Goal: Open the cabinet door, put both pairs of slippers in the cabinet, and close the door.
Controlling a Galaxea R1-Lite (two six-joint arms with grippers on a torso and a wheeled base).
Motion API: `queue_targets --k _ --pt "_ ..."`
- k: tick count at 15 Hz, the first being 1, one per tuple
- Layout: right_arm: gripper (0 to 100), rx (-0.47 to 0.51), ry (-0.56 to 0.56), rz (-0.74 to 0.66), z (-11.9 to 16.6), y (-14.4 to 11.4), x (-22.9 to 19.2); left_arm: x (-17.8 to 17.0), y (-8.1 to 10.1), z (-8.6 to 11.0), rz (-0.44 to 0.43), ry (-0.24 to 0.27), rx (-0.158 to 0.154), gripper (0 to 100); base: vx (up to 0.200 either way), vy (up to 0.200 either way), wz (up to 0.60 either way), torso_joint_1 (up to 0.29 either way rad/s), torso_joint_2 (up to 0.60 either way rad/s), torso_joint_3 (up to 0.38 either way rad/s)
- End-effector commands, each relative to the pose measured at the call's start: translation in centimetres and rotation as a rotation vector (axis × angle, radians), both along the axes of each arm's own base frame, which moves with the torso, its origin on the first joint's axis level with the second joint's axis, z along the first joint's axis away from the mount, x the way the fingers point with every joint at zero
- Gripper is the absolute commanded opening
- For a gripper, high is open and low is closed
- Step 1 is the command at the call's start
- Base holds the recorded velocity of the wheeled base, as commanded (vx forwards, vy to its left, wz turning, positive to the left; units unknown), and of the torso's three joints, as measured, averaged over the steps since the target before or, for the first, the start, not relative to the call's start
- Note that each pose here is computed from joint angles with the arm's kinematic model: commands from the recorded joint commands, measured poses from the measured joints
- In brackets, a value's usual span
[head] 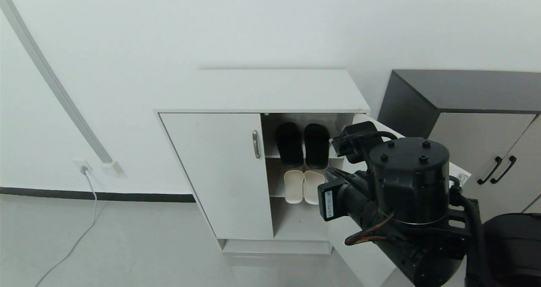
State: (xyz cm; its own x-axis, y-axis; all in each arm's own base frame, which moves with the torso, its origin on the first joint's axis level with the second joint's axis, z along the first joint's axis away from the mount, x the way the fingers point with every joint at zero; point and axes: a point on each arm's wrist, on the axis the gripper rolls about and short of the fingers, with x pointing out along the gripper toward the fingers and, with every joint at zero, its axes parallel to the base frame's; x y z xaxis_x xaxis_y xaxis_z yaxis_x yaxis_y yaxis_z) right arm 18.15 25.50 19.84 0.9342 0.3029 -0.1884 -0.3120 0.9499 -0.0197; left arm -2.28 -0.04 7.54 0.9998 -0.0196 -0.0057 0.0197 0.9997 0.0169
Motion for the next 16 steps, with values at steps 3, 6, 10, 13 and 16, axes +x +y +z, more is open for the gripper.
queue_targets --k 3,6,10,13,16 --pt "0 0.001 -0.001 0.002 0.05 -0.02 -0.08 0.0 0.0 -0.01 0.0 0.0 0.0 0 0.0 0.0 0.0 0.227 -0.54 -0.312" --pt "0 -0.001 0.002 0.001 -0.08 0.0 -0.02 0.0 0.0 0.01 0.001 -0.001 -0.002 0 0.0 0.0 0.0 0.243 -0.57 -0.318" --pt "0 -0.005 0.004 -0.014 -0.17 -0.31 0.36 0.0 0.0 -0.01 0.001 0.0 -0.002 0 0.0 0.0 0.0 0.262 -0.59 -0.331" --pt "0 -0.016 0.01 -0.016 -0.48 -0.41 0.46 0.0 0.0 0.01 0.001 -0.001 -0.002 0 0.0 0.0 0.0 0.146 -0.32 -0.175" --pt "0 -0.023 0.011 -0.019 -0.57 -0.46 0.54 0.0 0.01 0.01 0.0 -0.001 -0.002 0 0.0 0.0 0.0 0.011 -0.02 -0.012"
